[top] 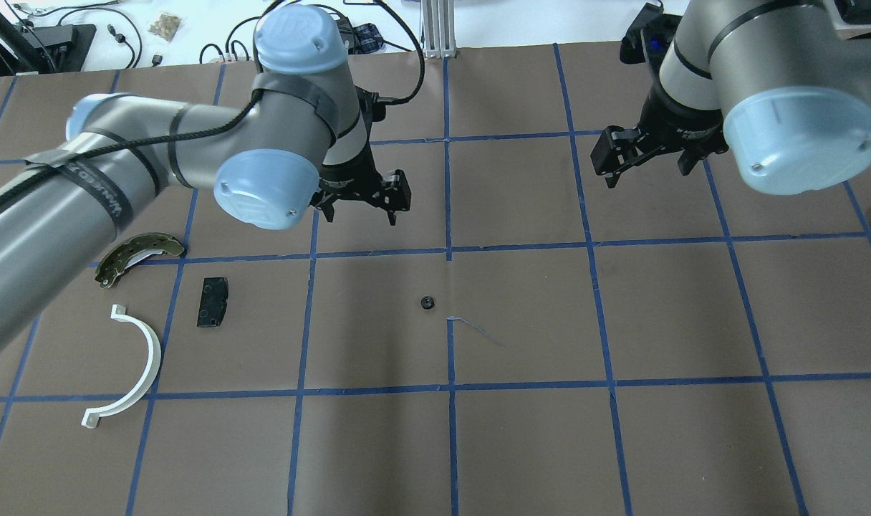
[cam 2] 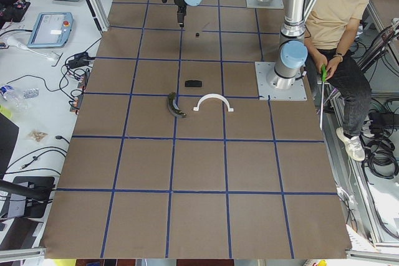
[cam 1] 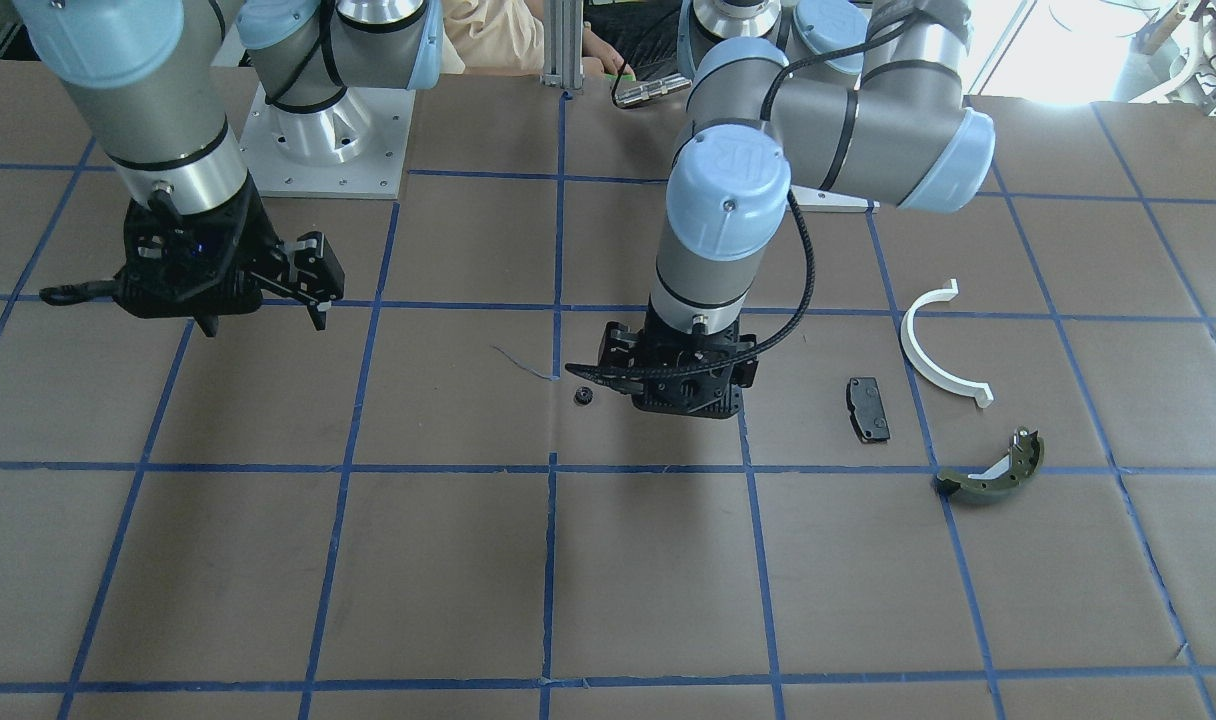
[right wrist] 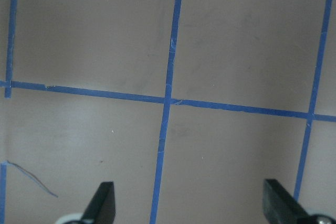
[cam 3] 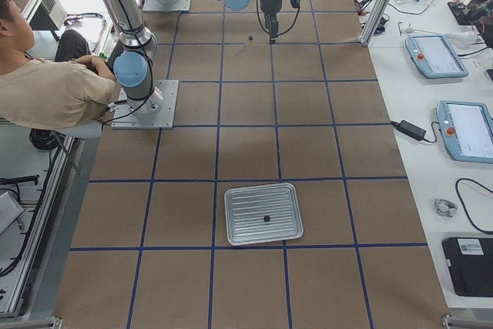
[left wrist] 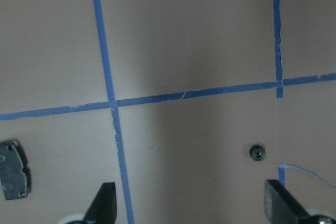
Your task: Place bearing gear from tray to pile
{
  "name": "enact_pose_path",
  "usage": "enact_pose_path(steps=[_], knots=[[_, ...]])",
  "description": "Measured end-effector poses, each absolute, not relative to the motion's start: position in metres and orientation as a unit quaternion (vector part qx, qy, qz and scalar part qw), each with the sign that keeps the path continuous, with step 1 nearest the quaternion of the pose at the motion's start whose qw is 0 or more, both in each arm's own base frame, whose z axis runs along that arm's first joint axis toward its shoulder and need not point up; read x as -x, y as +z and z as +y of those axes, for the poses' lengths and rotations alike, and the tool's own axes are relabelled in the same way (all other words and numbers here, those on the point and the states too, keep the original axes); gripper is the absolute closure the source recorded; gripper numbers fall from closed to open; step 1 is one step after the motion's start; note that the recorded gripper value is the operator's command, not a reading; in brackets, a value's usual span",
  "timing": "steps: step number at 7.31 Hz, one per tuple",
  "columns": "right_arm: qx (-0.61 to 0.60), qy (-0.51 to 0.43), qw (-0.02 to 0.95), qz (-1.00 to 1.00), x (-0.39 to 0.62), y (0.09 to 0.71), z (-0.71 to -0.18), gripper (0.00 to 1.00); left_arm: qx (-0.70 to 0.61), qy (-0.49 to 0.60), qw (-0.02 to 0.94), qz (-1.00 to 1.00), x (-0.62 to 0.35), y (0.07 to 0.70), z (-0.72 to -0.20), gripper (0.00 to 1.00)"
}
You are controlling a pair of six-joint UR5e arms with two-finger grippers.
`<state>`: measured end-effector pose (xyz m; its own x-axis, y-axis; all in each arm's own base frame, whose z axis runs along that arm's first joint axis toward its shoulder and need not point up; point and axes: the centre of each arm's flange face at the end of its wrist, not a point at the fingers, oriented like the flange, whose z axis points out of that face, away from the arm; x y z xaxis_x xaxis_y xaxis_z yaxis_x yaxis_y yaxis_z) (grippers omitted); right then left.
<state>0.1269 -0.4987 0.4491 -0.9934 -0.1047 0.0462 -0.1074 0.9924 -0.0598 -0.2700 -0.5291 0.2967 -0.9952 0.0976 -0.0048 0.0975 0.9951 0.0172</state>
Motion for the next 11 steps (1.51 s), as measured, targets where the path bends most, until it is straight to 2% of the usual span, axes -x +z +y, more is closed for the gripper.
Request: enact_pose_path(steps=[2, 7, 10, 11], knots=[[-0.028, 0.034, 0.020, -0.999, -0.131, 0.491, -0.484, 0.00, -0.045, -0.006, -0.002, 0.999, 0.293, 0.244, -0.513, 0.00], [-0.012, -0.004, 0.003, -1.000, -0.135, 0.484, -0.477, 0.00, -0.061, 0.022, 0.003, 0.998, 0.323, 0.185, -0.479, 0.00], [-0.015, 0.000, -0.001, -1.000, -0.134, 0.486, -0.478, 0.00, -0.036, -0.018, -0.008, 0.999, 0.327, 0.172, -0.463, 0.00], [-0.014, 0.003, -0.001, -1.000, -0.133, 0.486, -0.478, 0.00, -0.035, -0.022, -0.009, 0.999, 0.328, 0.171, -0.461, 0.06]])
